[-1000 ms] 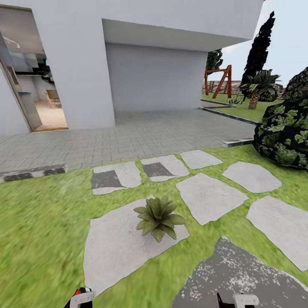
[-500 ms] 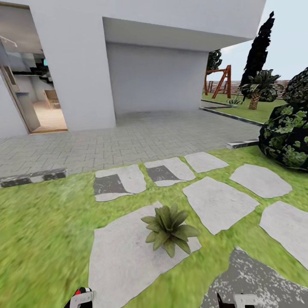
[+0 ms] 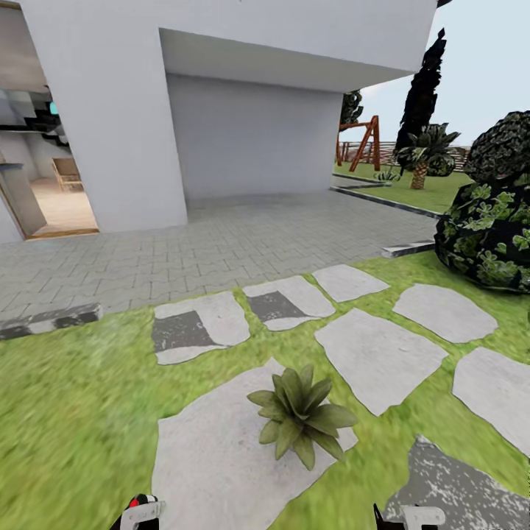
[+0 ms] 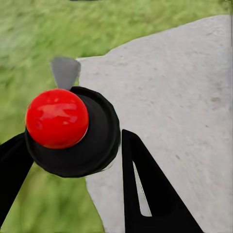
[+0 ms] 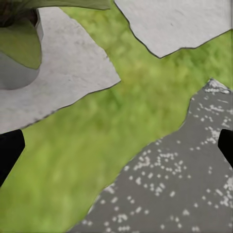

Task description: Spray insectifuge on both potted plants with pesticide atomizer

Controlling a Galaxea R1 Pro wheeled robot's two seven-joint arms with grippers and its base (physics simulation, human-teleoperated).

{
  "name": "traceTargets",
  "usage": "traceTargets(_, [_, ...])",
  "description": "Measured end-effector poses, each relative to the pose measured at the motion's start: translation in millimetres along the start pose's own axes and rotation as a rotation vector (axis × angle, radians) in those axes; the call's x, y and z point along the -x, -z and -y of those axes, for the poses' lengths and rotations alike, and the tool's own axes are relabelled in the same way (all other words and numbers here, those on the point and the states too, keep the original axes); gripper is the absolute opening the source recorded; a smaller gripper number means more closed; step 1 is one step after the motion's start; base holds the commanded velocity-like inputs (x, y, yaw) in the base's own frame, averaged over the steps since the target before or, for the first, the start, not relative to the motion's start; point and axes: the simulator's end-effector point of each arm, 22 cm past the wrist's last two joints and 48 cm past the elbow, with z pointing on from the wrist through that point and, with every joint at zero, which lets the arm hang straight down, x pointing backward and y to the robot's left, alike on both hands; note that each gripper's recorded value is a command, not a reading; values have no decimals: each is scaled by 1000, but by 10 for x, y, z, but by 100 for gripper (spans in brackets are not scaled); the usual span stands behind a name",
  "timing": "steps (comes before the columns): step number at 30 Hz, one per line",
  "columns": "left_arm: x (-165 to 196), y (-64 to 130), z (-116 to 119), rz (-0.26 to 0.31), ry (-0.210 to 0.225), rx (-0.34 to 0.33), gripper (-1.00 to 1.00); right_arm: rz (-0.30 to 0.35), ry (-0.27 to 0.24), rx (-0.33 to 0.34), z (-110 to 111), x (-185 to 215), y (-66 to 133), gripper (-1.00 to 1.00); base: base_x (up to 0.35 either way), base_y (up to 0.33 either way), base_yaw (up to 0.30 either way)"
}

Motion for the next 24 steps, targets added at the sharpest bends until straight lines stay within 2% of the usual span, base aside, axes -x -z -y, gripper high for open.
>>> traceTargets(11, [61, -4, -5, 14, -1, -1, -100, 11, -2, -2, 7, 51, -1, 100, 16, 14, -192])
traceTargets(24, [91, -8, 15, 20, -6, -9, -100, 16, -9, -10, 23, 75, -3, 100, 0, 0, -32])
